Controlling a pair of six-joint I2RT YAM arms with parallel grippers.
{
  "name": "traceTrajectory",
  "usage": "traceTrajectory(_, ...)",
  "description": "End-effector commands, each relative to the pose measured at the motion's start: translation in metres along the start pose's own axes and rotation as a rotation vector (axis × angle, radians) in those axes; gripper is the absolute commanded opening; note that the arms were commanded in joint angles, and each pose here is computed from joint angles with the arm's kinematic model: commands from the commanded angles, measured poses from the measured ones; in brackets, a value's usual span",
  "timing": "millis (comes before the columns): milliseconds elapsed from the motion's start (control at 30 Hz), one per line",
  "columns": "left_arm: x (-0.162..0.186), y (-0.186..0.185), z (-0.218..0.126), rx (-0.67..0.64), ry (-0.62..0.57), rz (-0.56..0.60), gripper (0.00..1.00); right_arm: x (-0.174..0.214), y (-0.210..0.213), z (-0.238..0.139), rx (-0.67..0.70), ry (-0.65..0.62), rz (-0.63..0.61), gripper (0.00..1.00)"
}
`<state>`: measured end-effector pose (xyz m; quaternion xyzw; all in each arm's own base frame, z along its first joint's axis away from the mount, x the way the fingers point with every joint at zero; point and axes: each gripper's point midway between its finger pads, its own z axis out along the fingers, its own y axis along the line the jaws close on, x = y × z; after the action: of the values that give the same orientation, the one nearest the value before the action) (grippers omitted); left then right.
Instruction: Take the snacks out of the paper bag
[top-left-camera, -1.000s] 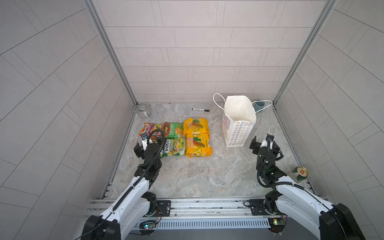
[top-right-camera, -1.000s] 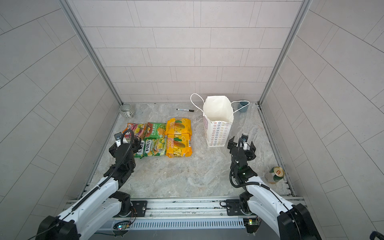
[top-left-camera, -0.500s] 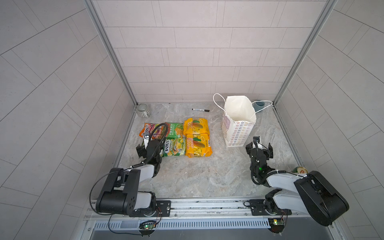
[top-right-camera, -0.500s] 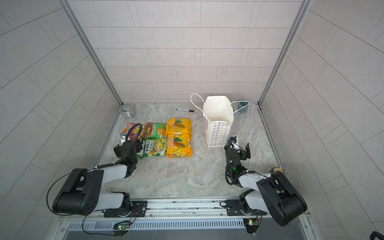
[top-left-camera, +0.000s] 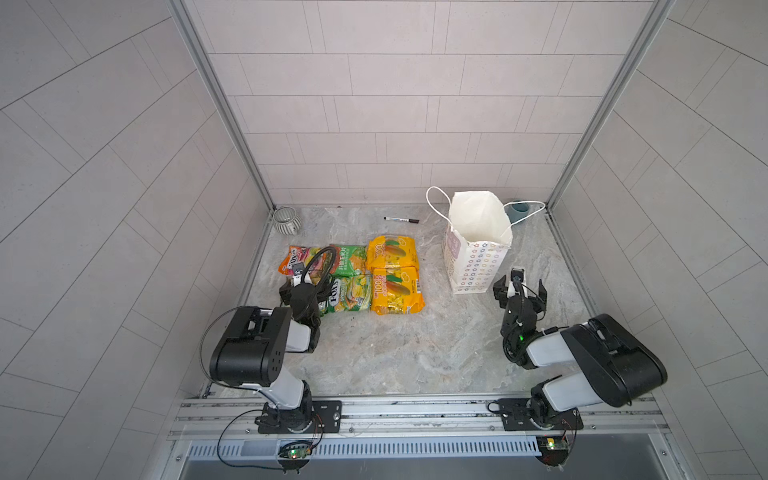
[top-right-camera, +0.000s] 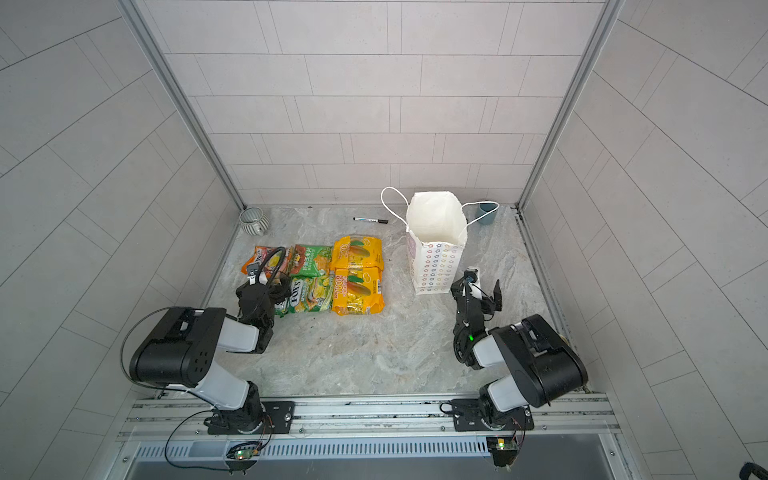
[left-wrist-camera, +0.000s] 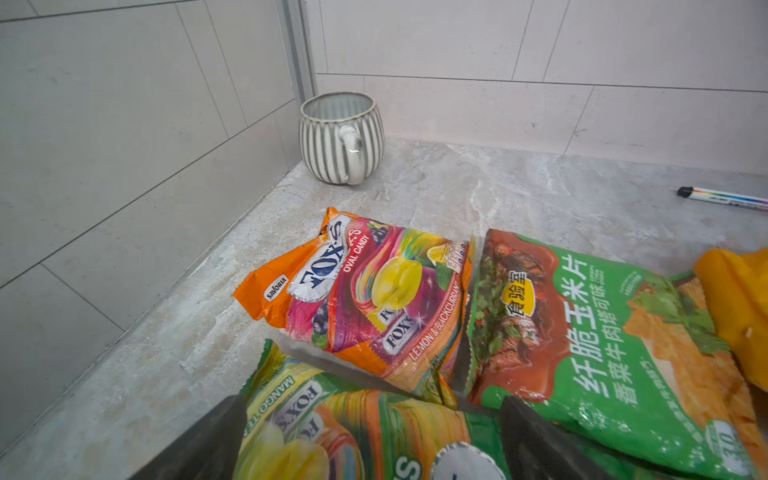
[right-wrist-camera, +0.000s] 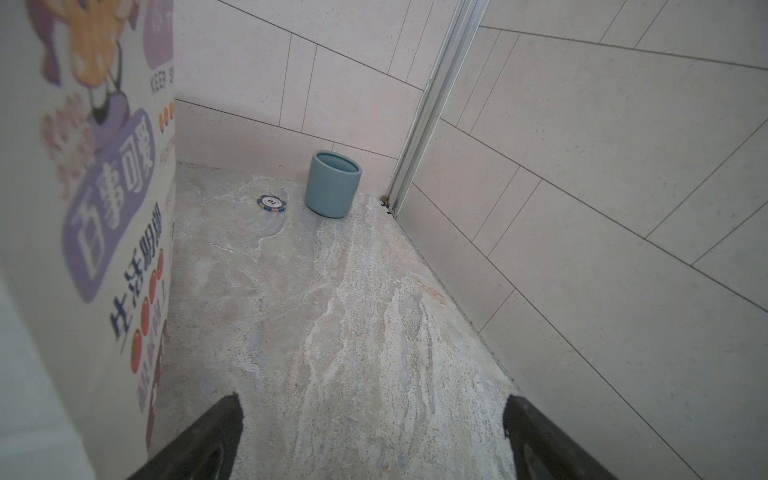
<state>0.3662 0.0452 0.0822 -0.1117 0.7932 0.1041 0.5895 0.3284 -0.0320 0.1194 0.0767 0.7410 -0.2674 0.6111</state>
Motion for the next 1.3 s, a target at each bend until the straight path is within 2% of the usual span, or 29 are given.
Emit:
traceTrajectory(0,-0.014,-0.009,-0.003,0.062,-0.068,0.003,1.0,-0.012,0.001,0.005,-0.005,-0.059,0.081,0.99)
traceTrajectory(300,-0.013,-0.015,0.004,0.085,-0.036,0.021,1.0,-0.009,0.006,0.009,-0.028,-0.053,0.079,1.0)
traceTrajectory(567,-0.012,-0.01,0.021,0.056,0.051,0.003,1.0,-0.009,0.012,0.017,-0.045,-0.026,0.062,1.0)
traceTrajectory(733,-0.012,-0.01,0.021,0.057,0.046,0.002,1.0,-0.007,0.014,0.021,-0.064,-0.014,0.067,1.0)
traceTrajectory(800,-0.012,-0.011,0.02,0.059,0.044,0.003,1.0,0.003,0.019,0.026,-0.101,0.029,0.059,1.0)
traceTrajectory(900,-0.012,-0.015,0.021,0.081,0.046,0.011,1.0,0.001,0.026,0.032,-0.122,0.018,0.045,1.0)
traceTrajectory(1067,-0.012,-0.015,0.021,0.083,0.047,0.012,1.0,0.008,0.041,0.05,-0.266,0.128,0.055,1.0)
traceTrajectory(1267,-0.012,-0.015,0.021,0.083,0.047,0.012,1.0,0.011,0.04,0.056,-0.283,0.154,0.081,1.0)
